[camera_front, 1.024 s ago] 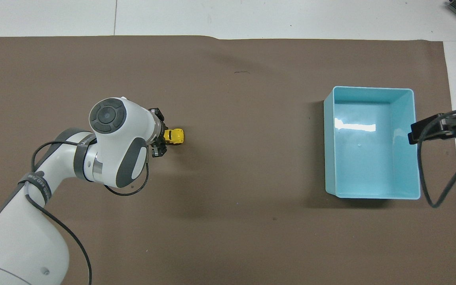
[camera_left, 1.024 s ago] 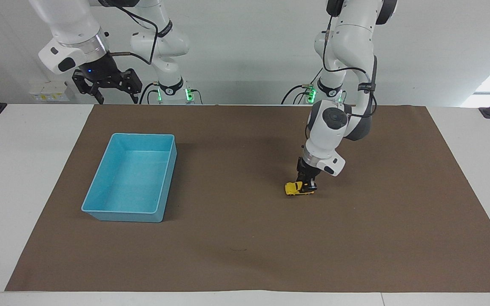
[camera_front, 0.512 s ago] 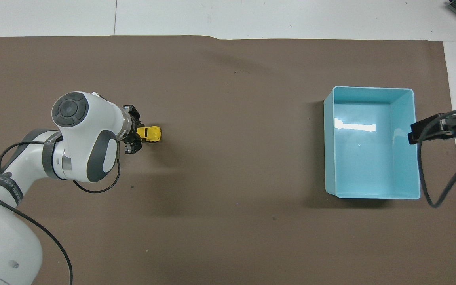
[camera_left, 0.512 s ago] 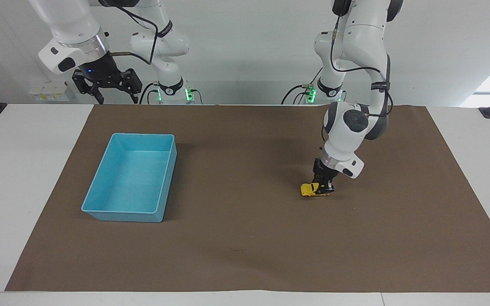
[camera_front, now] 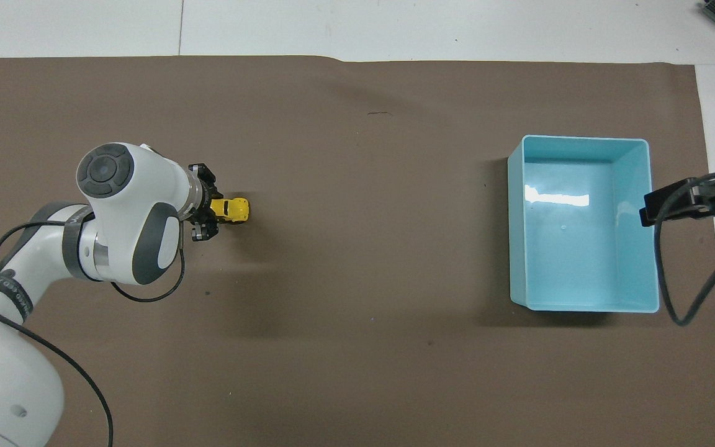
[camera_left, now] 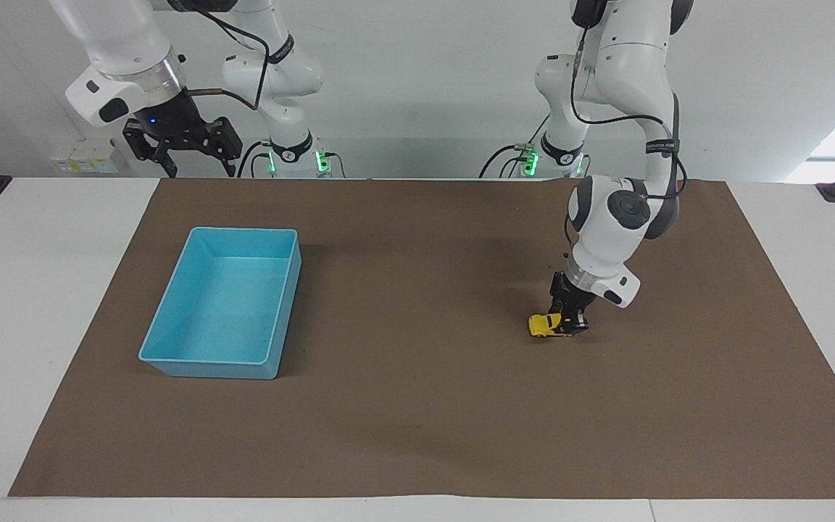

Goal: Wind up and store yellow beetle car
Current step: 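Drag the car back toward the robot with the left gripper, then release the car with the left gripper so it rolls toward the box, then raise the left gripper and draw it back from the car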

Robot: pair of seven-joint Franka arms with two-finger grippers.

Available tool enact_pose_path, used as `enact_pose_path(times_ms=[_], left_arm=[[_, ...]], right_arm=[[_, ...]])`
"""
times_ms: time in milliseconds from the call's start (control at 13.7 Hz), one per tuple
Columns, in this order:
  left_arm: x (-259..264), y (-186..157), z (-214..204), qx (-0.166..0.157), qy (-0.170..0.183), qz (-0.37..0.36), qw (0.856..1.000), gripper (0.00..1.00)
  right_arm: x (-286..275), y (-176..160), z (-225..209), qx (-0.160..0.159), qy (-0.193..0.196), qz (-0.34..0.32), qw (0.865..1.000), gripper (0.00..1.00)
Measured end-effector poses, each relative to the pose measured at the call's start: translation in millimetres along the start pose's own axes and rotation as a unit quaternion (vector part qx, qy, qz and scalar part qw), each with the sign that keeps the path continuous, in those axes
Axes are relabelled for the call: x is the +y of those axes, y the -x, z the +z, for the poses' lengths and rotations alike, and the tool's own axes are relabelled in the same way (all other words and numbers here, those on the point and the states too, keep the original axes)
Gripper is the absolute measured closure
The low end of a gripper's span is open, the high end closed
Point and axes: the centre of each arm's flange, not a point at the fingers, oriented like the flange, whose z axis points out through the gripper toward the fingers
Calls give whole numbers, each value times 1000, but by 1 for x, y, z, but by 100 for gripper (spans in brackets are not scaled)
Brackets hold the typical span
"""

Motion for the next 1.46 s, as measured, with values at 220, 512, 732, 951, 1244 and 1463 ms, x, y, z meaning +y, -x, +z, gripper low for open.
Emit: enact_pose_path(times_ms=[220, 512, 732, 951, 1244, 1463], left_arm=[[10, -12, -2, 6, -17, -8, 1000, 14], [26, -4, -38, 5, -32, -5, 999, 0], [26, -4, -38, 6, -33, -5, 999, 0], [26, -5, -38, 6, -33, -5, 999, 0], [27, -7, -38, 6, -32, -7, 999, 0], [27, -7, -38, 6, -32, -7, 999, 0]], right_arm=[[0, 0, 0, 0, 0, 0, 1000, 0], [0, 0, 0, 0, 0, 0, 1000, 0], [0, 0, 0, 0, 0, 0, 1000, 0], [0, 0, 0, 0, 0, 0, 1000, 0], [0, 0, 0, 0, 0, 0, 1000, 0], [0, 0, 0, 0, 0, 0, 1000, 0]])
